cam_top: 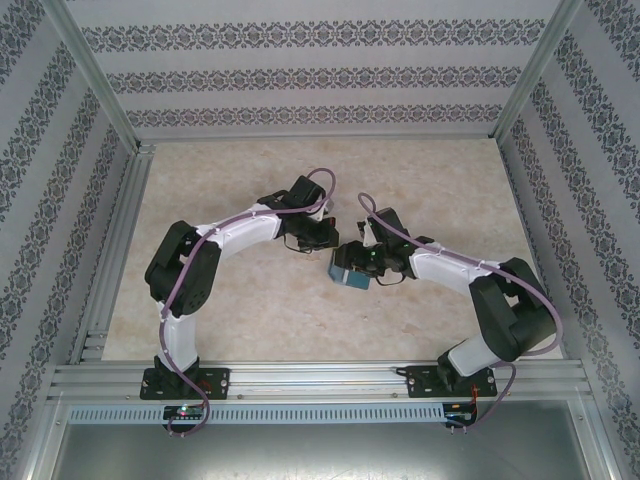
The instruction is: Put the credit cards into the card holder
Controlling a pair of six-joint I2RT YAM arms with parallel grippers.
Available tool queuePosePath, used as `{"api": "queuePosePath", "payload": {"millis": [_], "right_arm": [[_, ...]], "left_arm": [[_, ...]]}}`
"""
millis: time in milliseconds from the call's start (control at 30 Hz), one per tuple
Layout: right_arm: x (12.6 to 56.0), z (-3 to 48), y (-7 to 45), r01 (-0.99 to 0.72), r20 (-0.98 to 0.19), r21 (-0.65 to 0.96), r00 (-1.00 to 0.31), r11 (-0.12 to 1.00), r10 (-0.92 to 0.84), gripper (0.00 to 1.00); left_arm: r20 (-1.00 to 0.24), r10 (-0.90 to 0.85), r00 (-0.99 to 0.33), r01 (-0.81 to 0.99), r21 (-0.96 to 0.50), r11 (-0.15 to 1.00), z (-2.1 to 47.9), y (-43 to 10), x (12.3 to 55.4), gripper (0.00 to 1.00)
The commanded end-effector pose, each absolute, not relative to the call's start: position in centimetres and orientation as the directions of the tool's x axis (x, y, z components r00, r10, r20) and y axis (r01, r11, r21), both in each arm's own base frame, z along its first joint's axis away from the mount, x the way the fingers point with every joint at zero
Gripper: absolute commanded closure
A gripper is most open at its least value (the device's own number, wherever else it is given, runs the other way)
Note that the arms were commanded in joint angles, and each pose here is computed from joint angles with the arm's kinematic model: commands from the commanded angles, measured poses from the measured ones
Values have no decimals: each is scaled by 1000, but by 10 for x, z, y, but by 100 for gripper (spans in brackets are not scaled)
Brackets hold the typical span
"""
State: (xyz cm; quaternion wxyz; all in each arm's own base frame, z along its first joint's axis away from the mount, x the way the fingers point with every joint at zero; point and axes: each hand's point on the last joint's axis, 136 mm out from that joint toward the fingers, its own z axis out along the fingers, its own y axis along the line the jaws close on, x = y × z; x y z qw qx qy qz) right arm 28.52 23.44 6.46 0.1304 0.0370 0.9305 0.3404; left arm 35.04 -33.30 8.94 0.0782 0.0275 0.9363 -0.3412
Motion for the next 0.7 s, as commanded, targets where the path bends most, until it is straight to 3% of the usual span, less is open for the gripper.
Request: {"api": "queuePosePath", "payload": {"millis": [0,300,667], "right_arm": [[296,58,234,-14,-256,630,-948,777,190,48],[297,30,202,65,-242,529,-944,846,224,56],[300,63,151,90,-291,495,-920,864,262,50]], "left_arm": [[-197,-14,-980,131,-703,699,124,-342,348,100],[-196,-49,-979,105,-703,703,127,-323,346,100],[-189,-87,-978,66,-679,731,116,-297,343,100]]}}
